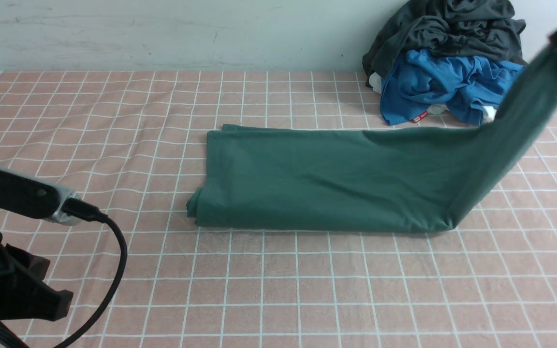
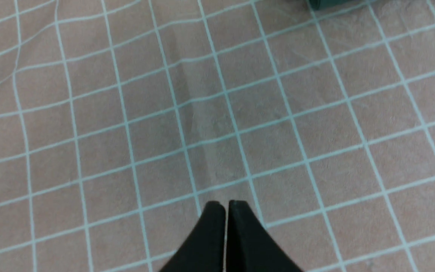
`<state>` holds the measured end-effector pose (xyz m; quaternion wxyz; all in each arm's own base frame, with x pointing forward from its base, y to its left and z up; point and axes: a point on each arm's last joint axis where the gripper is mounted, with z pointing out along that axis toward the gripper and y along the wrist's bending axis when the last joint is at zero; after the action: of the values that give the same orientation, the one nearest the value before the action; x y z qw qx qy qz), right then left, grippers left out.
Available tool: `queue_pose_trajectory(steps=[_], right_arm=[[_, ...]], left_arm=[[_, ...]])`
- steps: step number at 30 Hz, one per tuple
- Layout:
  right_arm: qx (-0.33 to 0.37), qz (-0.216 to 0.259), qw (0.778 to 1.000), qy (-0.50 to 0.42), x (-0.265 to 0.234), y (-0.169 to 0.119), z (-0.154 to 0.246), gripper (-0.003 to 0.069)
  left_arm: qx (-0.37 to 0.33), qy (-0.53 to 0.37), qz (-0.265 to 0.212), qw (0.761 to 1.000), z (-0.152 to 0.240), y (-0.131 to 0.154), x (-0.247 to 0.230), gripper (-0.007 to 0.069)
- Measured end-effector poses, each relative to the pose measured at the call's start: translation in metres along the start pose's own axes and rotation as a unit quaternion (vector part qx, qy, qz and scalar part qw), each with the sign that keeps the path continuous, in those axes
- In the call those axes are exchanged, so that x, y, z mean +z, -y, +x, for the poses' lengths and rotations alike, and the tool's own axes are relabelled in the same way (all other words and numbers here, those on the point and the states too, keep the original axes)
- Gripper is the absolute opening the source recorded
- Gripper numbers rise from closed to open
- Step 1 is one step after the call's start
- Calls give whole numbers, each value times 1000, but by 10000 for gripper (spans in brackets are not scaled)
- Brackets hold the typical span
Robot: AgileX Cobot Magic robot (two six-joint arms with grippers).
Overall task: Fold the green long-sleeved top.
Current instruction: Use the right arm to drag the right edge of the fabric to the left and folds it over the left edge
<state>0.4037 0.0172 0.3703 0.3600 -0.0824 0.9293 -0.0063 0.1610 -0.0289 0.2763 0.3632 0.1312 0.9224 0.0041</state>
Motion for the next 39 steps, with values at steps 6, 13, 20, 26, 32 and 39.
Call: queue_pose_trajectory(steps=[6,13,20,26,32,39], right_arm=[[-76,-144,986,33,27,-143,-7,28],[-125,-222,967,18,97,-264,24,101],[-144,-249,957,11,119,-309,23,318],[-145,-224,964,13,115,-305,16,325],[-116,-223,965,-76,150,-319,49,147],[-180,-273,941,-85,141,-377,84,-8]], left_arm=[[-21,12,14,1000,-2,3,1,-4],[-27,13,19,999,-2,3,1,-4],[-28,12,20,999,-2,4,1,-4],[-36,12,25,999,-2,5,1,-4],[-53,19,37,998,-3,7,0,-4],[-44,22,37,998,-4,7,0,-4]])
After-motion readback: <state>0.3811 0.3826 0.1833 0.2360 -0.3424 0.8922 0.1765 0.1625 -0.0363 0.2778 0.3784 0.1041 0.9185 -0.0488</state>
